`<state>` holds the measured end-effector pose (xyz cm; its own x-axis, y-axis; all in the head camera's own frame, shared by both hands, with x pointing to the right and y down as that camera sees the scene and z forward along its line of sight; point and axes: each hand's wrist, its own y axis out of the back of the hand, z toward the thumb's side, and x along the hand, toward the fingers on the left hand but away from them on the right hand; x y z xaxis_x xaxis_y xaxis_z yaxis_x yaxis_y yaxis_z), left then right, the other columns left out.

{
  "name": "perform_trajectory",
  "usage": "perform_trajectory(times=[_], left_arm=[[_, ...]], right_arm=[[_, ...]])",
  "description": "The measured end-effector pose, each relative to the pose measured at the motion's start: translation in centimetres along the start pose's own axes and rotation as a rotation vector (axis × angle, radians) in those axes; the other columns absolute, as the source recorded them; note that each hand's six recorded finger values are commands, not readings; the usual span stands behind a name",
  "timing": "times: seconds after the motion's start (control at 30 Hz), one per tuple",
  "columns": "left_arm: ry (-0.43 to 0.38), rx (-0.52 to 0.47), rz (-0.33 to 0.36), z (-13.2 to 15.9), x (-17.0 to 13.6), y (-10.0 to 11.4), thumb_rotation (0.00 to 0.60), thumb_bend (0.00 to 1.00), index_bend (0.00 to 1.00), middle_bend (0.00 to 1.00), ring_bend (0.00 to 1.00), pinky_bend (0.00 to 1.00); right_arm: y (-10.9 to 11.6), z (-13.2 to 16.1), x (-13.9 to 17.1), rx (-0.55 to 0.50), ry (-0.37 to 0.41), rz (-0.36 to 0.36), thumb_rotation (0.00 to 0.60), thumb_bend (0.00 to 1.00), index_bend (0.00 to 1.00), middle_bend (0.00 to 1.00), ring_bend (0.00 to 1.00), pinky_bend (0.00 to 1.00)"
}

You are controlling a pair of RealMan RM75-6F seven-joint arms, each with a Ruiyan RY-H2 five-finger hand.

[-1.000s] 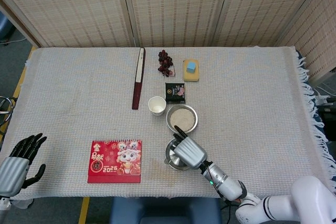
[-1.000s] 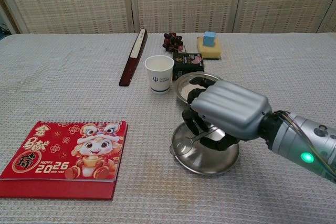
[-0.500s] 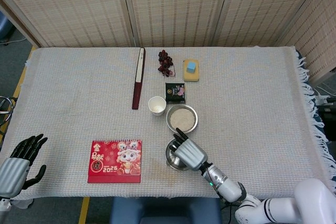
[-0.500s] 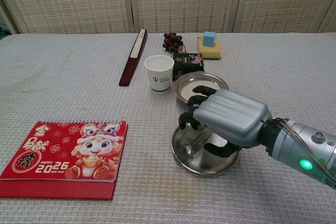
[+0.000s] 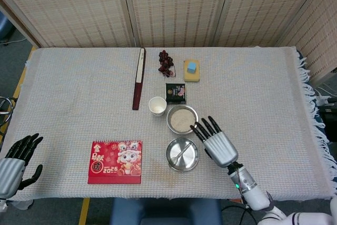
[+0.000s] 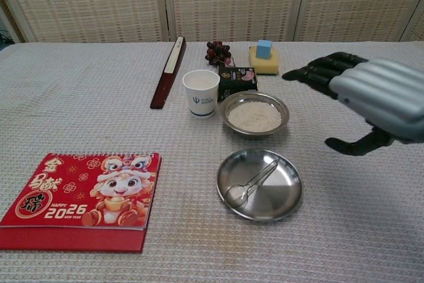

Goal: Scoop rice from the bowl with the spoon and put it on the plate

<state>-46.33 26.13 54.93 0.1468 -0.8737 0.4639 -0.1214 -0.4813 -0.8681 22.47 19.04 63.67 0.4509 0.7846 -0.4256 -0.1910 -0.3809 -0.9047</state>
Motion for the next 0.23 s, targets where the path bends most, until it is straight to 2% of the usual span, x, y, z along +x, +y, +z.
perform_trajectory(times=[0.13, 0.23], left_arm=[[-0.002, -0.001, 0.026, 0.0, 0.1, 0.3, 0.6, 0.46, 0.0, 0.0, 0.0, 0.11], [0.001, 0.005, 0.042, -0.1, 0.2, 0.4, 0.6, 0.46, 0.0, 0.0, 0.0, 0.11]], right_arm=[[1.5, -6.6, 5.9, -0.019, -0.25, -0.062, 0.6, 0.21, 0.0, 0.0, 0.0, 0.0], [2.0, -10.2, 10.1, -0.062, -0.396, -0.082, 0.6, 0.21, 0.0, 0.0, 0.0, 0.0]])
